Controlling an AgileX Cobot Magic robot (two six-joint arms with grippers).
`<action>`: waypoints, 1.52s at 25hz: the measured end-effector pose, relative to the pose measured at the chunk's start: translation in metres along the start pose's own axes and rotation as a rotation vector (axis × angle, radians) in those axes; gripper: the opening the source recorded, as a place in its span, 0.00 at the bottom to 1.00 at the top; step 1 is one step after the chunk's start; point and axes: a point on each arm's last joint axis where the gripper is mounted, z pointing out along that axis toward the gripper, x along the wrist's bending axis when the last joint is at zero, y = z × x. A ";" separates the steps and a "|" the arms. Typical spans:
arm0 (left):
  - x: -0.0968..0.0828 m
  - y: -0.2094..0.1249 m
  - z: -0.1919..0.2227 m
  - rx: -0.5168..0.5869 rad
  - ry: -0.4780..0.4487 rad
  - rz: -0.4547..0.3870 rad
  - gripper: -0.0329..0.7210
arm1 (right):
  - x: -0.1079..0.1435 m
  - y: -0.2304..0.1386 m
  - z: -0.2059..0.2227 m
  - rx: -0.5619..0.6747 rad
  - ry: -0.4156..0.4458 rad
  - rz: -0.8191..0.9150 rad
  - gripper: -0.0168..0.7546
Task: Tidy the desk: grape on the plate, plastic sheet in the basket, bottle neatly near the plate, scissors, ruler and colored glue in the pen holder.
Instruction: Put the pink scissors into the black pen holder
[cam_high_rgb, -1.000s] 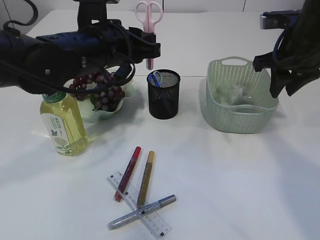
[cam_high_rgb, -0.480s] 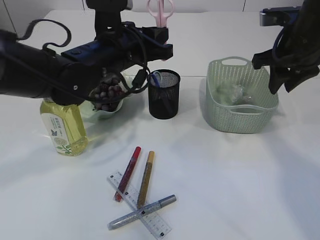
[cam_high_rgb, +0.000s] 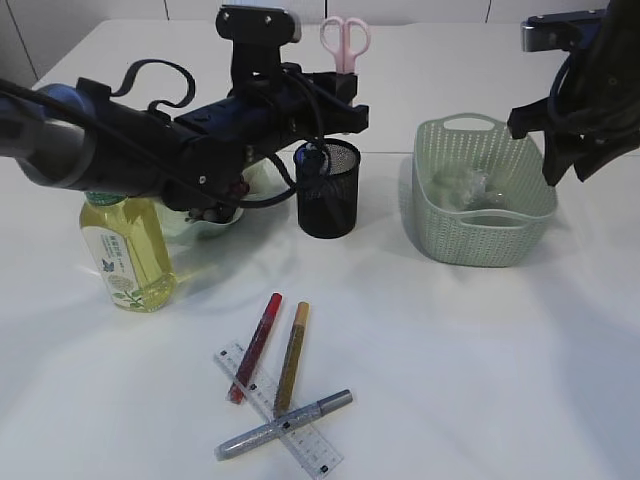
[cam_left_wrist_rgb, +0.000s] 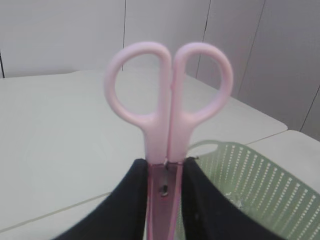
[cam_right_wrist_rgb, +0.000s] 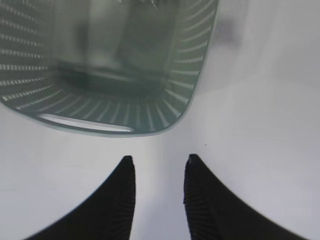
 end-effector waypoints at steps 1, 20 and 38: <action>0.000 -0.003 0.001 0.006 0.001 0.000 0.25 | 0.000 0.000 0.000 -0.001 -0.002 -0.001 0.38; 0.026 -0.025 0.013 0.053 0.055 -0.007 0.25 | -0.001 0.002 0.000 -0.018 -0.015 -0.008 0.37; 0.028 -0.035 0.014 0.078 0.059 -0.008 0.25 | -0.001 0.002 0.000 -0.022 -0.014 -0.008 0.37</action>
